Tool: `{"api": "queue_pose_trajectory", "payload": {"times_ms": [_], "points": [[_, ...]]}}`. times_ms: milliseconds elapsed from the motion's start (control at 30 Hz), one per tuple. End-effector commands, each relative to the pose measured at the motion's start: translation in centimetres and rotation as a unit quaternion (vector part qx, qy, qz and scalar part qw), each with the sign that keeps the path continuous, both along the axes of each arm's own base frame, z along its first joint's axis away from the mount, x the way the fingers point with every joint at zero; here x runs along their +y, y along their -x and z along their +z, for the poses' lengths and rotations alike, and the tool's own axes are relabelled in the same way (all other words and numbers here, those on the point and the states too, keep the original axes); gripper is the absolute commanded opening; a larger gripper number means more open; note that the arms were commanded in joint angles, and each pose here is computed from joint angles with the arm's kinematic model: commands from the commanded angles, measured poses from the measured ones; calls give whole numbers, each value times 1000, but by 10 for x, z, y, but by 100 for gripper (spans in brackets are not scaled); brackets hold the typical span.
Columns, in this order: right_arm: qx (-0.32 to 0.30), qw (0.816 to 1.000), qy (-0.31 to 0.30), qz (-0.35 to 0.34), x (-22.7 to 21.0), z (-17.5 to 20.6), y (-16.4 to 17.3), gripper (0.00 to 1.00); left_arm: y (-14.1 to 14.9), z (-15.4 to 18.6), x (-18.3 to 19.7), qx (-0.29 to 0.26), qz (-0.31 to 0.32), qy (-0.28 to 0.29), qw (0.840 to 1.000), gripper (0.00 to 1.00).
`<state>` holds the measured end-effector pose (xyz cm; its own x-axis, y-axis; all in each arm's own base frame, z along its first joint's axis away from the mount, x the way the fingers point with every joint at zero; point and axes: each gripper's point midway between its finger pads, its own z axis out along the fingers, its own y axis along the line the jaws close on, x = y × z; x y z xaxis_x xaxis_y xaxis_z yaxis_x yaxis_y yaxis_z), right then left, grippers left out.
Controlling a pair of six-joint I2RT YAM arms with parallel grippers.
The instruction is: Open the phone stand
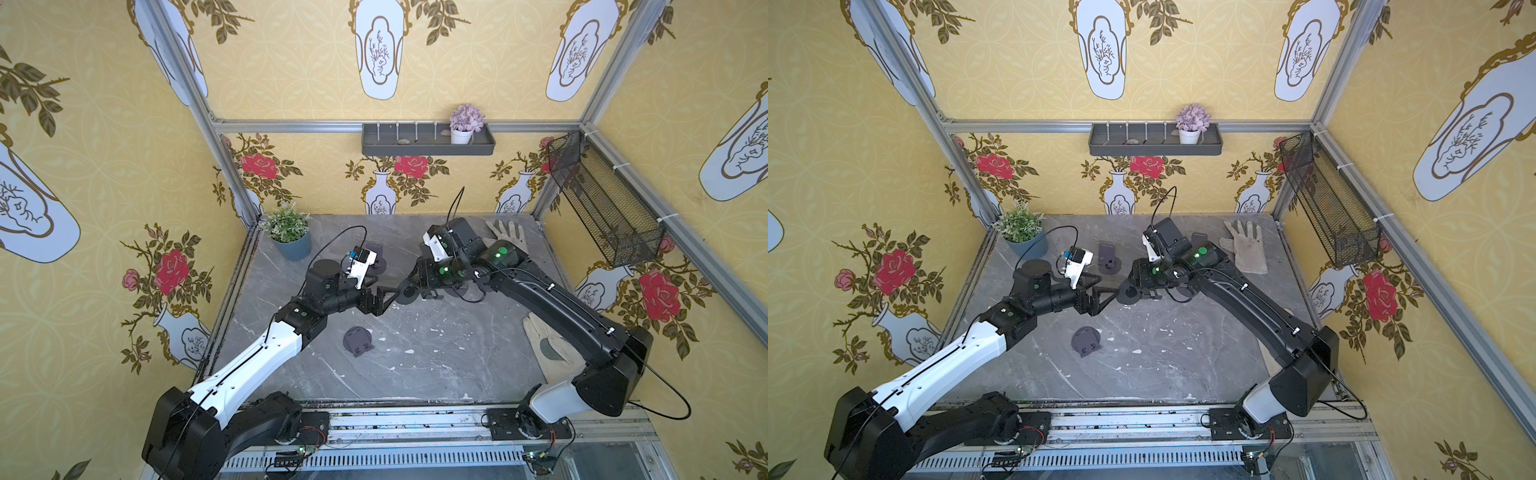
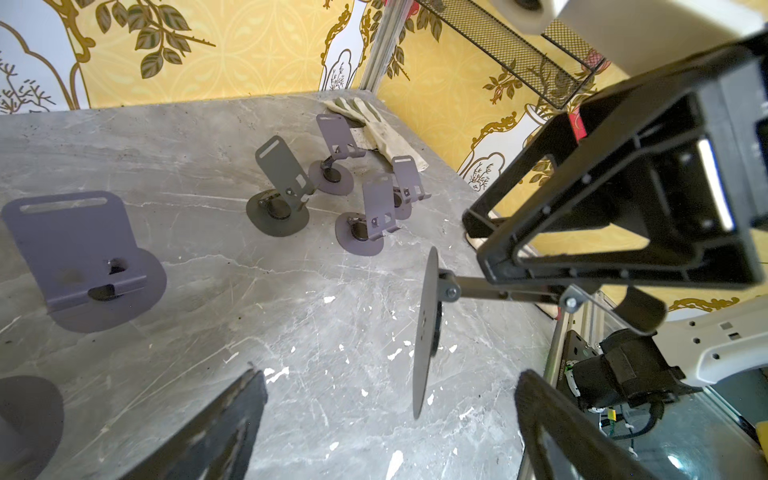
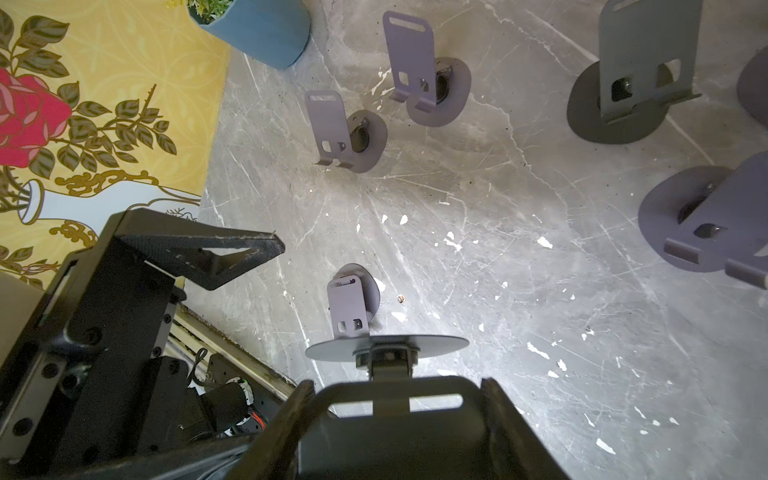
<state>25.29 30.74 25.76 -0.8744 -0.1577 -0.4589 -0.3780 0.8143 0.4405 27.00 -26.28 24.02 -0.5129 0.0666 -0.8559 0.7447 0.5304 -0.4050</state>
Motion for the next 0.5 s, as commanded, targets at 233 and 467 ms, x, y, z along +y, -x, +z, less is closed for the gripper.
{"api": "queue_pose_trajectory", "payload": {"times_ms": [233,467], "points": [[-16,999,-21,27,20,11,5,36,-2,0,-13,-9,-25,0,1000,84],[-16,999,-19,41,30,9,12,36,-3,-2,-13,-2,-20,4,1000,66]]}}
